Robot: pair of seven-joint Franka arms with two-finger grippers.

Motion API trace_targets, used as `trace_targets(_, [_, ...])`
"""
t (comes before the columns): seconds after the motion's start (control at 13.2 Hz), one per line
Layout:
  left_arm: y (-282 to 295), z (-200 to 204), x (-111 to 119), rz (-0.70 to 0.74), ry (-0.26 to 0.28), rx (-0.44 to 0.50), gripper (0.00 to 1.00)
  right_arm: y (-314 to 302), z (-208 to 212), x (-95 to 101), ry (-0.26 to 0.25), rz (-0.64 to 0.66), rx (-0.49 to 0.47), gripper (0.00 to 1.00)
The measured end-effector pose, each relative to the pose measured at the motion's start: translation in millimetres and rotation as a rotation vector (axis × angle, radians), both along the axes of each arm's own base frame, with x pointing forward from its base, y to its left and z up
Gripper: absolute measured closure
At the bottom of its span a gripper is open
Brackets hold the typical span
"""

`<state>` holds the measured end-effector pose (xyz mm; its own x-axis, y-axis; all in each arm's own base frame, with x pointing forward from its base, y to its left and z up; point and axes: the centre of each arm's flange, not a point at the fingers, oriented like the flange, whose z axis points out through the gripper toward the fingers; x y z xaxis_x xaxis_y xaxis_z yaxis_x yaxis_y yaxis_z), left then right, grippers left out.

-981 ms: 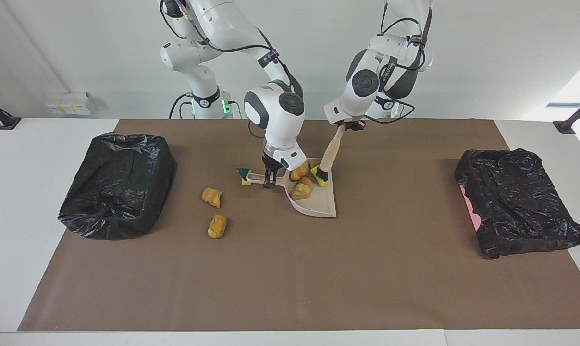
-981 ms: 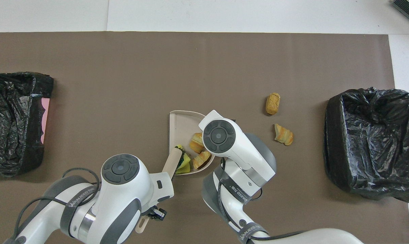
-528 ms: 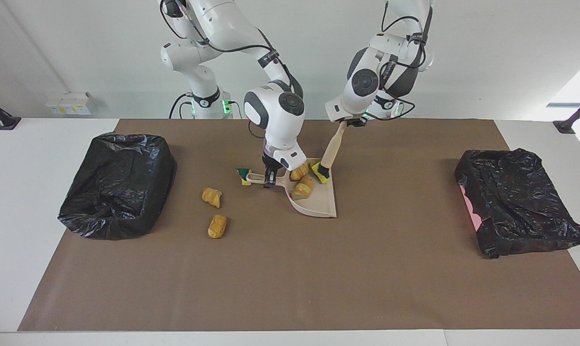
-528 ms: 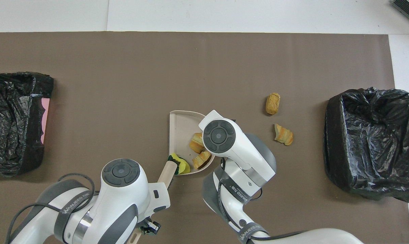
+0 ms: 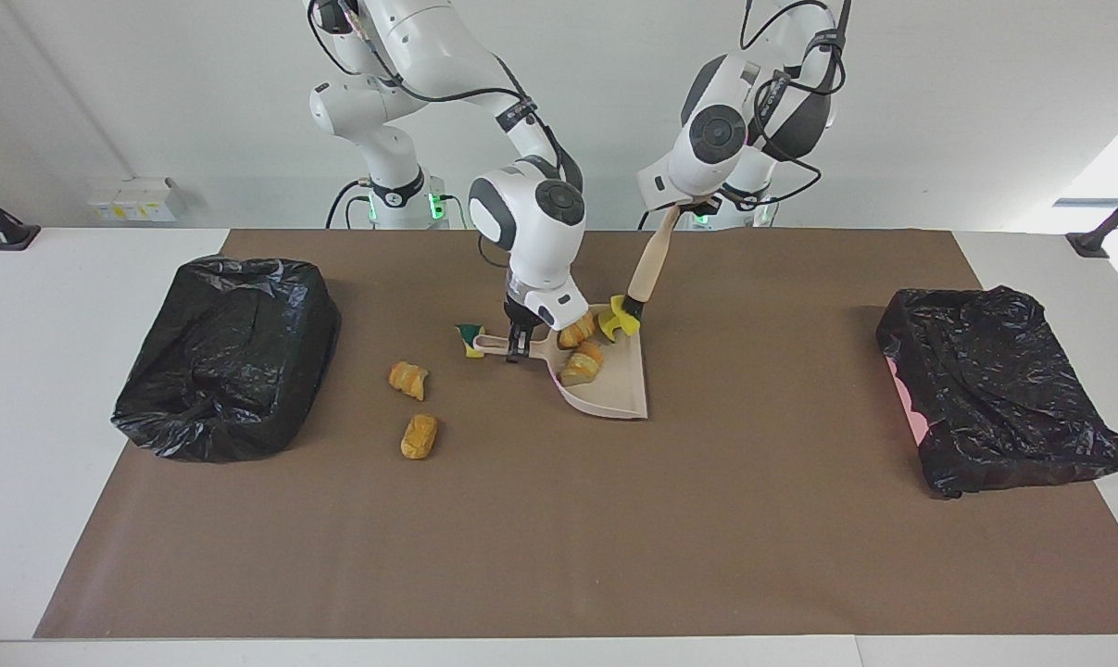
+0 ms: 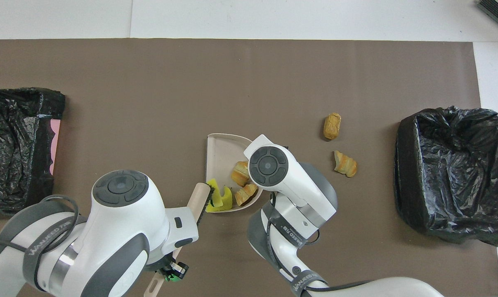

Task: Sweep and dump trash in bin
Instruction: 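Sweep the remaining yellow sponge into the dustpan with the left gripper, then carry the loaded dustpan toward the bin while the left gripper withdraws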

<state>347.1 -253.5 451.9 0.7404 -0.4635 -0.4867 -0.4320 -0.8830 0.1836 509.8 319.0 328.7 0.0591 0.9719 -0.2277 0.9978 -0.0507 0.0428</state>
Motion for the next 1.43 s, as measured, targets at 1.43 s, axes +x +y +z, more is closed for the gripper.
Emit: trace_targets(1.43, [136.7, 80.8, 120.2, 0.366, -0.380, 0.144, 0.73, -116.0, 95.5, 74.9, -0.018, -0.043, 0.004, 0.69])
